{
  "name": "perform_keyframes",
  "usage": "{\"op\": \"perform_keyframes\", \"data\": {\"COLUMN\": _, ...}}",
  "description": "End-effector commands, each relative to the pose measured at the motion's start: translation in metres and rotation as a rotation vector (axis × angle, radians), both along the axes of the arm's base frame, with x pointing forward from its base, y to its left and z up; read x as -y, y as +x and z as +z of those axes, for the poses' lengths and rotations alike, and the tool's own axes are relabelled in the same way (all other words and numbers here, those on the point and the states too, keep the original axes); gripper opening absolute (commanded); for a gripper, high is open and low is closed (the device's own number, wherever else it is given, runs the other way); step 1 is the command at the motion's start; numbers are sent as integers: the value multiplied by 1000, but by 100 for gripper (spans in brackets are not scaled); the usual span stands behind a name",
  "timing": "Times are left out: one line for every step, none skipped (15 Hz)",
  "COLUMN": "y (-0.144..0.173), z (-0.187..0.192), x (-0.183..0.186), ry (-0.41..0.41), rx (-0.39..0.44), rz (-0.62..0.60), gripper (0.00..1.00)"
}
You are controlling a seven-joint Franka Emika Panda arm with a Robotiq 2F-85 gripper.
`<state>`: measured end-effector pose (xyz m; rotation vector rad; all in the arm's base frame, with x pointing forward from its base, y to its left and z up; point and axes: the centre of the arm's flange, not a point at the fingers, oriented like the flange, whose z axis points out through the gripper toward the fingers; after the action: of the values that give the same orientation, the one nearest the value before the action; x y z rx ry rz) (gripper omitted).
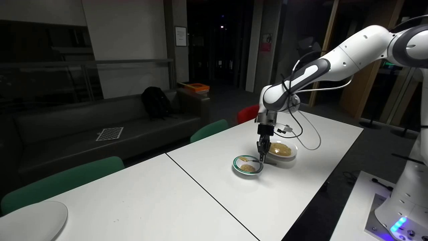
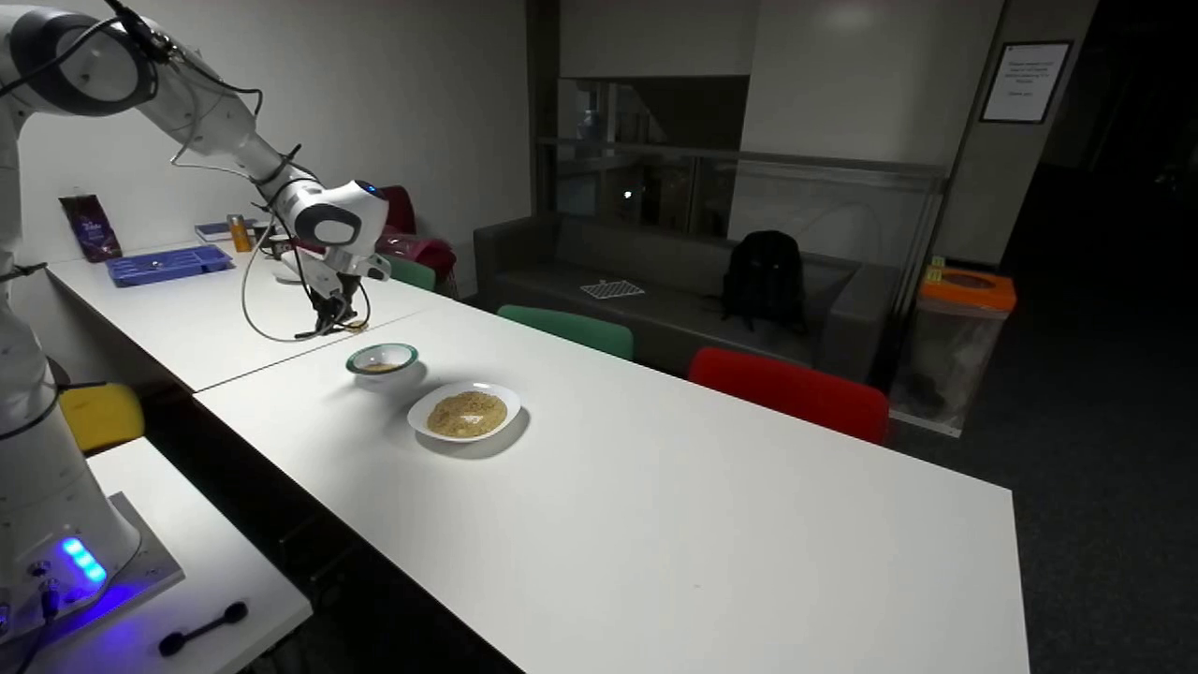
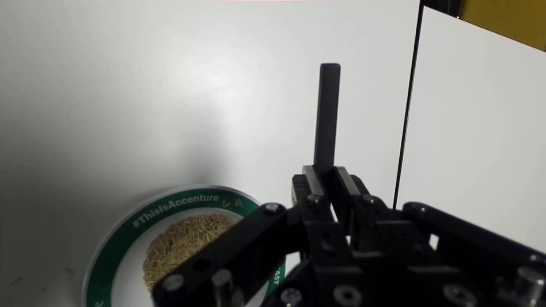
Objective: Use the spoon to put sugar in the green and white bowl
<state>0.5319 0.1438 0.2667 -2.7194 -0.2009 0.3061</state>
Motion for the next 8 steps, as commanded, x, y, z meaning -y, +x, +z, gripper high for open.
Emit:
{"op": "perform_keyframes", "data": {"y": -9, "z": 22, "x": 14, "ry": 64, "rx": 2, "rz": 12, "gripper": 3}}
{"op": "perform_keyframes", "data": {"y": -9, "z": 24, "x": 15, "ry": 74, "rx": 2, "rz": 13, "gripper": 3}}
{"op": "perform_keyframes", "data": {"y": -10, "z": 26, "x": 17, "ry": 83, "rx": 4, "rz": 15, "gripper": 3}}
{"op": "perform_keyframes", "data": {"y": -10, "z": 28, "x": 18, "ry": 91, "rx": 7, "rz": 15, "gripper": 3}}
{"op": "perform_keyframes", "data": {"y": -10, "z": 30, "x": 20, "ry": 100, "rx": 11, "rz": 16, "gripper": 3}}
{"op": "perform_keyframes", "data": {"y": -11, "z": 32, "x": 21, "ry": 110, "rx": 13, "rz": 17, "gripper": 3}}
{"op": "perform_keyframes", "data": {"y": -11, "z": 33, "x": 22, "ry": 116, "rx": 16, "rz": 19, "gripper": 3}}
{"op": "perform_keyframes", "data": {"y": -12, "z": 34, "x": 23, "ry": 124, "rx": 17, "rz": 21, "gripper": 3}}
